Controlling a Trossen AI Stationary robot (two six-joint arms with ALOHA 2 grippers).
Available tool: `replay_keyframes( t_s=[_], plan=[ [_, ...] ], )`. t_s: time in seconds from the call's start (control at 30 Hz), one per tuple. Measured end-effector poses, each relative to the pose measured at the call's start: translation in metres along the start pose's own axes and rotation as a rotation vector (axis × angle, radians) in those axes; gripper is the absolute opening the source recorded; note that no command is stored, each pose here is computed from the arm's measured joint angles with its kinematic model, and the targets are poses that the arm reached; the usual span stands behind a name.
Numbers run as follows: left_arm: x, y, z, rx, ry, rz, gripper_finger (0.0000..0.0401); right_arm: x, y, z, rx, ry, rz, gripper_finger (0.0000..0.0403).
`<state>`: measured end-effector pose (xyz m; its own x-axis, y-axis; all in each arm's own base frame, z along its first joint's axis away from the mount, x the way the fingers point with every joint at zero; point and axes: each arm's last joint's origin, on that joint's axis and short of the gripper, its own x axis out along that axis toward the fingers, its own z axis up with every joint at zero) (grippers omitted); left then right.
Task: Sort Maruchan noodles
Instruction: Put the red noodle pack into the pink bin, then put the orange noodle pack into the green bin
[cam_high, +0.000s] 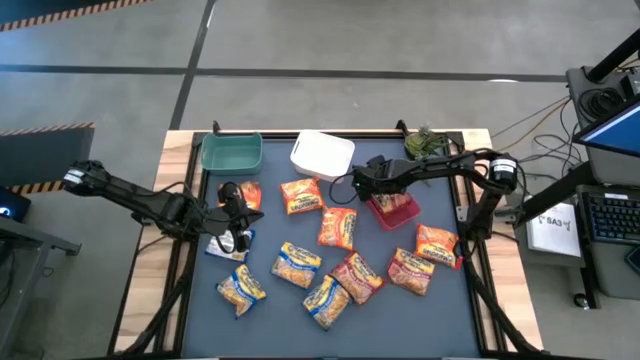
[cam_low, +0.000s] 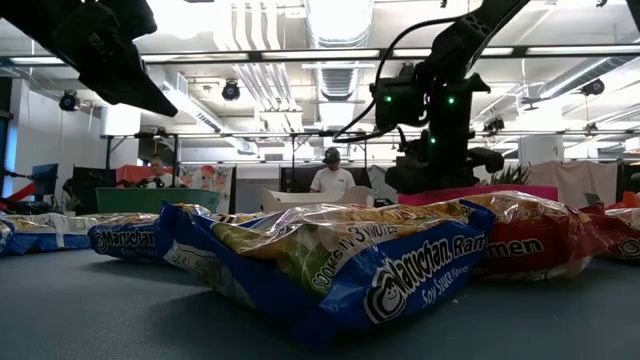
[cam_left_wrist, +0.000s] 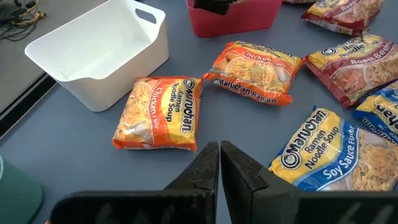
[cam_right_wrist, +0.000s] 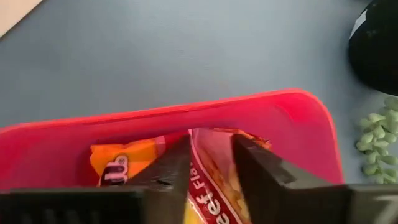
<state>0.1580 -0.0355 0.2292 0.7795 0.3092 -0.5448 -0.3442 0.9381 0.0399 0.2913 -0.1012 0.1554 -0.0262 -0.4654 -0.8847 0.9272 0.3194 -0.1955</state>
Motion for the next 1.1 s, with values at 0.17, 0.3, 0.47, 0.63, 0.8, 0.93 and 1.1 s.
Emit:
replay_keyframes(
  t_s=[0.17, 0.3, 0.47, 0.63, 0.8, 0.93, 1.1],
  plan=[
    [0.000, 0.000, 0.000, 0.000, 0.000, 0.000, 0.0000, -0.005, -0.002, 0.001, -0.015, -0.009, 0.009, 0.0017],
    [0.000, 0.000, 0.000, 0.003, 0.000, 0.000, 0.0000, -0.021, -0.005, 0.001, -0.017, -0.034, 0.043, 0.0010],
    [0.000, 0.000, 0.000, 0.003, 0.000, 0.000, 0.0000, -0.046, -0.008, -0.002, -0.032, -0.058, 0.127, 0.0009],
    [0.000, 0.000, 0.000, 0.003, 0.000, 0.000, 0.0000, -0.071, -0.011, -0.014, -0.052, -0.061, 0.183, 0.0009],
    [0.000, 0.000, 0.000, 0.003, -0.001, 0.000, 0.0000, -0.089, -0.012, -0.024, -0.047, -0.087, 0.231, 0.0009],
    [0.000, 0.000, 0.000, 0.003, -0.001, 0.000, 0.0000, -0.092, -0.015, -0.029, -0.056, -0.051, 0.217, 0.0009],
    [0.000, 0.000, 0.000, 0.002, -0.002, -0.001, 0.0000, -0.091, -0.015, -0.029, -0.043, -0.056, 0.212, 0.0020]
  ],
)
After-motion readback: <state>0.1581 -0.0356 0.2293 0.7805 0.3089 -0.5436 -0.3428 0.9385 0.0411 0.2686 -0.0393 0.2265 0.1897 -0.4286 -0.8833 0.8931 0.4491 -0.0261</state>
